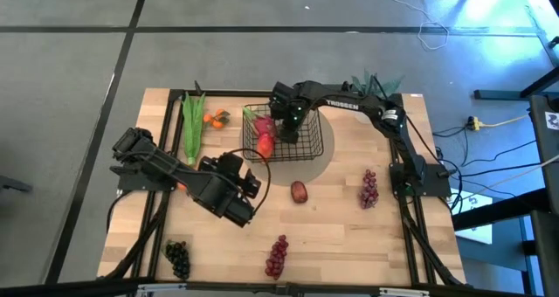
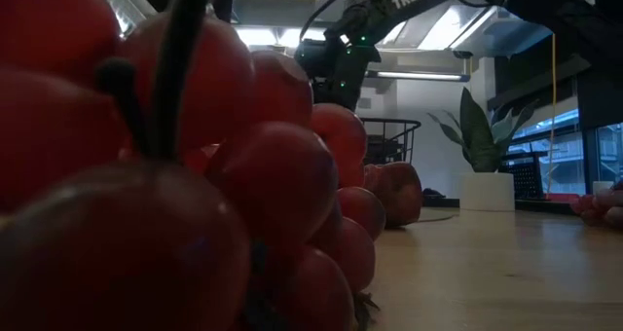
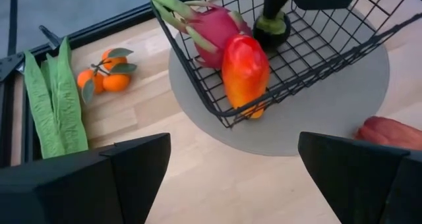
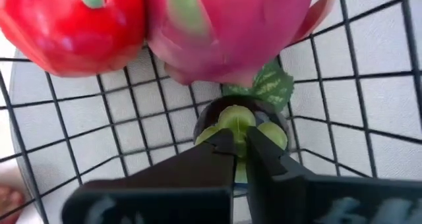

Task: Build produce basket
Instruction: Put the mangosteen into the wire basket

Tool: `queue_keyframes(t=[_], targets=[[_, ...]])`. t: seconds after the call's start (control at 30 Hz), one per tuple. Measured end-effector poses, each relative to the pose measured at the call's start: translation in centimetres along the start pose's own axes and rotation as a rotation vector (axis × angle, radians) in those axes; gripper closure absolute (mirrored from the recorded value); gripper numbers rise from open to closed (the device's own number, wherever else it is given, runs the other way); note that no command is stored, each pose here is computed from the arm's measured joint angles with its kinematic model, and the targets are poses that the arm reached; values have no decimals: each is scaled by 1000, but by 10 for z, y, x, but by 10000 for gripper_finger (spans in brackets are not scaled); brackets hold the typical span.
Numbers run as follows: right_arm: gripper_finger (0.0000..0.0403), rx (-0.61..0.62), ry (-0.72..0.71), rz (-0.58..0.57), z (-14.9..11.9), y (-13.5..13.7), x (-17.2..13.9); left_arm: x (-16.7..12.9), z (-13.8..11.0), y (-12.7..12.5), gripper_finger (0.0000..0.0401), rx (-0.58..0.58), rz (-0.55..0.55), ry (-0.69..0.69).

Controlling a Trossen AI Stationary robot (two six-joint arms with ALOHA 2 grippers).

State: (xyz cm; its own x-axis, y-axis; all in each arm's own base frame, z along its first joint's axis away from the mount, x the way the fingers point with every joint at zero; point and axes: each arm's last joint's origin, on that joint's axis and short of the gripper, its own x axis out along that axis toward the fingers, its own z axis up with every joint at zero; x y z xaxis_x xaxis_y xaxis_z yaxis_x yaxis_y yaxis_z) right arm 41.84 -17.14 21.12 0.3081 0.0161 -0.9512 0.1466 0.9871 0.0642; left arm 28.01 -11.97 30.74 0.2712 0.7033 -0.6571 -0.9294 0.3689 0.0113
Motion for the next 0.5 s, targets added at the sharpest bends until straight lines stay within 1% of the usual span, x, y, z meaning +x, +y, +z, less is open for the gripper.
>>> queue_keyframes(t=[0.3,0.5], targets=[[347,-2,-40,-11,4,-2,0,0,-1,0,78,-1,7,47],[316,-8,-61,-23,6,-2,0,0,-2,0,78,0,7,49]])
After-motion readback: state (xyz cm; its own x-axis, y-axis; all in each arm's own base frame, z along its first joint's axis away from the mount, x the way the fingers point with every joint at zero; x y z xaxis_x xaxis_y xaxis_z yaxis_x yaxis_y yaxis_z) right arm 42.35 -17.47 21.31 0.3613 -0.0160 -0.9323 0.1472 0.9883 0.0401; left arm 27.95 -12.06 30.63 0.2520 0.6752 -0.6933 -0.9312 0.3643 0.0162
